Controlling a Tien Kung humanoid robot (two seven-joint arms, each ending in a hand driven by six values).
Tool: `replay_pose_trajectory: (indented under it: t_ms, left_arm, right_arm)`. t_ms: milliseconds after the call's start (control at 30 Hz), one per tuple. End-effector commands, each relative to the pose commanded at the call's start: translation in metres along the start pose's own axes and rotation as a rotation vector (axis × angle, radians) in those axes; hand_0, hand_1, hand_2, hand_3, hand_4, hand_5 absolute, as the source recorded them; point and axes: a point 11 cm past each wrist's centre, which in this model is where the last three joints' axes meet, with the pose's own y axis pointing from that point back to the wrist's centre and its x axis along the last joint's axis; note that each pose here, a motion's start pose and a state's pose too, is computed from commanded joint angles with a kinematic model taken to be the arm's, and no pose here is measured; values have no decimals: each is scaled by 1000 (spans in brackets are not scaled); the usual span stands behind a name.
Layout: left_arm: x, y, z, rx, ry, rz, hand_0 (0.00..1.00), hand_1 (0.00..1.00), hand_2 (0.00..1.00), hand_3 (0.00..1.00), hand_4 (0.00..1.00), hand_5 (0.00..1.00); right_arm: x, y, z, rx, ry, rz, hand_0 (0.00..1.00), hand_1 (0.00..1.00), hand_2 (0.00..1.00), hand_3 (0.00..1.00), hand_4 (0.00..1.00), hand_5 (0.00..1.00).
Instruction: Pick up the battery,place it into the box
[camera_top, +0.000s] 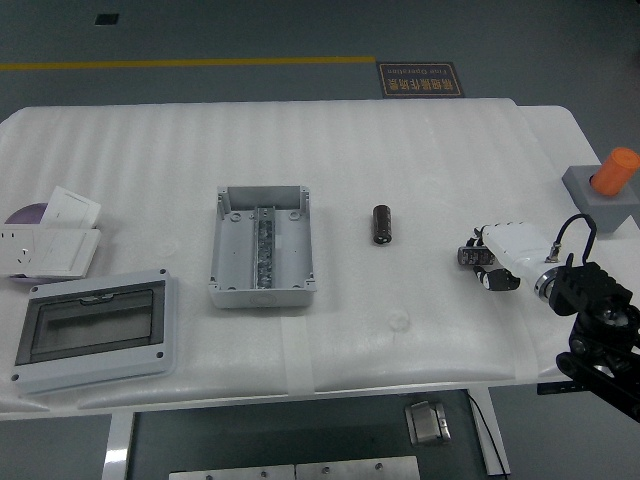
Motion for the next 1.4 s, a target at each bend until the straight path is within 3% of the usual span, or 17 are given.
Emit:
replay_pose_trajectory:
  t_ms: [333,933,967,1133,1167,1400]
  left_arm:
    - [0,0,-2,-3,-6,0,647,648,520,559,577,390]
    - [-1,0,-1,-6,-8,-1,647,648,522,561,581,400]
    - [-1,0,-1,-7,-8,-2,647,648,522,562,585,404]
    - [-1,0,0,-9,-8,-3,647,648,522,562,585,404]
    - [-1,0,1,-9,-8,-3,647,648,523,563,591,407]
    - [-1,0,1,-11,-7,-1,647,648,524,563,597,410]
  right_arm:
    - [-5,1,-3,12,7,-13,535,633,651,668,593,176]
    - [3,1,-7,31,8,14,531,624,643,666,571,221]
    - [3,1,-8,32,9,16,528,616,638,662,534,290]
    - [2,1,-7,32,18,12,528,616,638,662,534,290]
    - [2,1,-7,31,20,11,527,603,632,664,387,387]
    - [2,1,-4,28,31,8,514,600,631,661,384,397]
